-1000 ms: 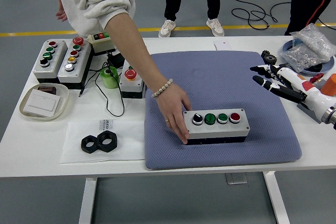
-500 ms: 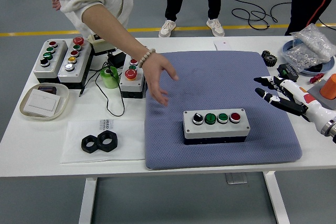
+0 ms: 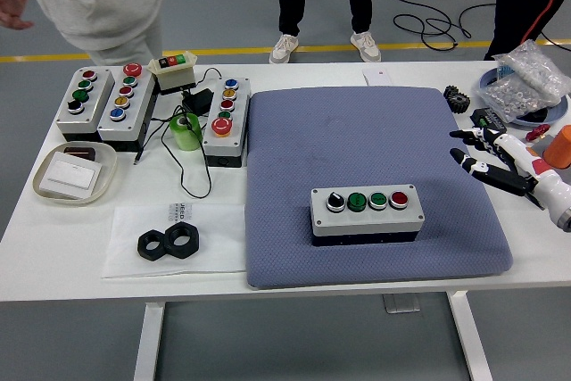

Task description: Pick up the button,place it on the desk,press the button,press the button

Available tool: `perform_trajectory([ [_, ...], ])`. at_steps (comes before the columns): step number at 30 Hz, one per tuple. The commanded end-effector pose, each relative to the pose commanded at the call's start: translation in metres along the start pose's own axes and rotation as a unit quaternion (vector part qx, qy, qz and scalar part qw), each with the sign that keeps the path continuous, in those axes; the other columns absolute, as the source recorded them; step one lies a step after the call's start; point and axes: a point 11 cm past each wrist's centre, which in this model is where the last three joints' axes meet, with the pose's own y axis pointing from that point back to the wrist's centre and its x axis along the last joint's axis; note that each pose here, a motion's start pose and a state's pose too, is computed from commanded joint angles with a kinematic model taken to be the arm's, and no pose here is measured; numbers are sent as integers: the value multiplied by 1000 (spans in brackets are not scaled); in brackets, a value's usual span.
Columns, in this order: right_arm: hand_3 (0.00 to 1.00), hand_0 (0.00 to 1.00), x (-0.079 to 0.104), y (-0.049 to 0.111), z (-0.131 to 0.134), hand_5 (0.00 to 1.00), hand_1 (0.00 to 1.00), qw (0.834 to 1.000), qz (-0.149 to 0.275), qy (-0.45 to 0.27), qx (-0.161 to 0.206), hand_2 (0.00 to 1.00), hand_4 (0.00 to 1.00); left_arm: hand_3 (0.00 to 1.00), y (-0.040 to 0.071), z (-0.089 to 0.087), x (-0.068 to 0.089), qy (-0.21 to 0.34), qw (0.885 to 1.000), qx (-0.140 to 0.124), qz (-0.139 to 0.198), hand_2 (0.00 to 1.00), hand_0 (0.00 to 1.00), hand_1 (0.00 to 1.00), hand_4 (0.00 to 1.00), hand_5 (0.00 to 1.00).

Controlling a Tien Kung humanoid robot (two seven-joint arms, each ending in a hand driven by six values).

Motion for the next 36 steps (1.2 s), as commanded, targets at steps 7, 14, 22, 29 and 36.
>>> perform_trajectory([
  [7,788,932,4,2,2,649,876,1000,6,17,-5,851,655,766,0,1,-2,0,1000,-1,-2,969,739,896,568,998],
  [14,787,933,6,3,3,611,876,1000,11,17,-5,853,662,766,0,-1,-3,1,1000,1,-3,969,739,896,568,998],
  [22,788,932,6,5,6,657,877,1000,14,13,-9,852,678,766,-1,-2,-10,-1,1000,1,-8,968,739,897,568,998],
  [29,788,933,7,6,9,702,876,1000,16,13,-13,855,686,765,-2,-6,-11,-3,1000,5,-10,969,740,897,568,998],
  [36,785,933,6,6,10,695,877,1000,16,14,-15,854,678,766,-2,-7,-13,-6,1000,7,-12,969,742,897,568,998],
])
